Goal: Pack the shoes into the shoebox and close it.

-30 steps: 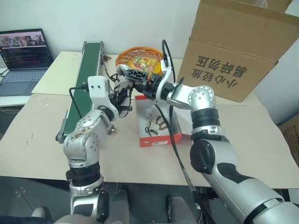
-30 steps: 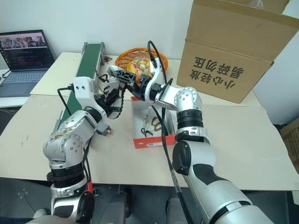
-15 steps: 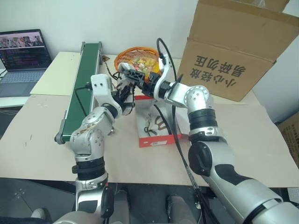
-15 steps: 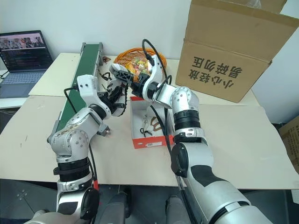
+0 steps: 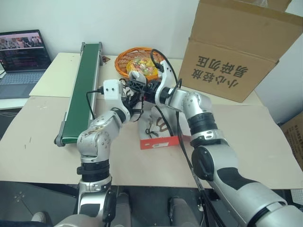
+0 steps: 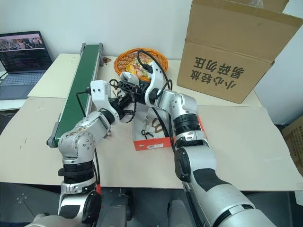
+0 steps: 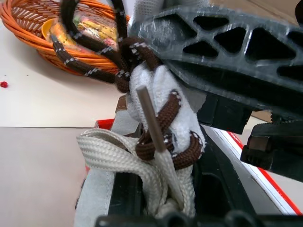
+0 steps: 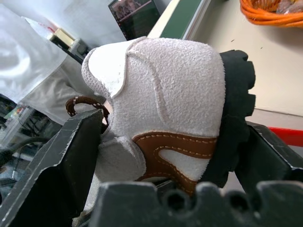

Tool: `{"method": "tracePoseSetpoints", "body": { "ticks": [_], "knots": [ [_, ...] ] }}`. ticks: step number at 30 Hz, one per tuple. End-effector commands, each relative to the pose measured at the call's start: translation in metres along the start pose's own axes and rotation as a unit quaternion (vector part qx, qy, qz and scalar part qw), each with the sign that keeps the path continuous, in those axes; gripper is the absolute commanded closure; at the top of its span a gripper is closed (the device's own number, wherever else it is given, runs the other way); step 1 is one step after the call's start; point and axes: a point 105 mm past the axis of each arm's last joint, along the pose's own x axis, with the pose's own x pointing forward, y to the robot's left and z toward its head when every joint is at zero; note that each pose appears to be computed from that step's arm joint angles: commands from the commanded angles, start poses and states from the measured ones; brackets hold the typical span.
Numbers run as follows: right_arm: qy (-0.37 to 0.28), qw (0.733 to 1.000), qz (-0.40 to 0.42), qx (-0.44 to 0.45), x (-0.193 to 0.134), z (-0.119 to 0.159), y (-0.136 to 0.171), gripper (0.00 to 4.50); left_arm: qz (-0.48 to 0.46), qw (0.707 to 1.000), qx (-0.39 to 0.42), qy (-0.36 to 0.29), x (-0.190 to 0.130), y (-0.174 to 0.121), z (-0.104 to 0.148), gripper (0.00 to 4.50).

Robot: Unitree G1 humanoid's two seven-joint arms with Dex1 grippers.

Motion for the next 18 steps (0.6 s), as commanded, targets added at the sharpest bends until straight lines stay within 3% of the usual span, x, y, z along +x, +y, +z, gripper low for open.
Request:
{"method": "tracePoseSetpoints", "body": {
  "ticks": [1,2,4,8,13,18],
  "knots": [
    [0.018,0.990,0.117,0.079,0.017,-0.003,0.060,0.53,-0.114,0.993,0.019,-0.034,0.001,-0.058,0.017,4.27],
    [0.011,0.987,0.130,0.096,0.017,0.001,0.066,0.66,-0.115,0.993,0.021,-0.034,0.001,-0.058,0.017,4.27],
    [0.010,0.986,0.135,0.098,0.017,0.004,0.071,1.32,-0.114,0.993,0.022,-0.036,0.001,-0.058,0.017,4.27],
    [0.004,0.984,0.142,0.109,0.017,0.008,0.075,2.02,-0.112,0.993,0.023,-0.038,0.002,-0.057,0.018,4.27],
    [-0.002,0.982,0.150,0.117,0.016,0.012,0.080,2.40,-0.109,0.993,0.024,-0.039,0.002,-0.056,0.018,4.27],
    [-0.008,0.979,0.166,0.120,0.013,0.017,0.087,2.48,-0.107,0.993,0.031,-0.037,0.002,-0.055,0.018,4.27]
  ]
}}
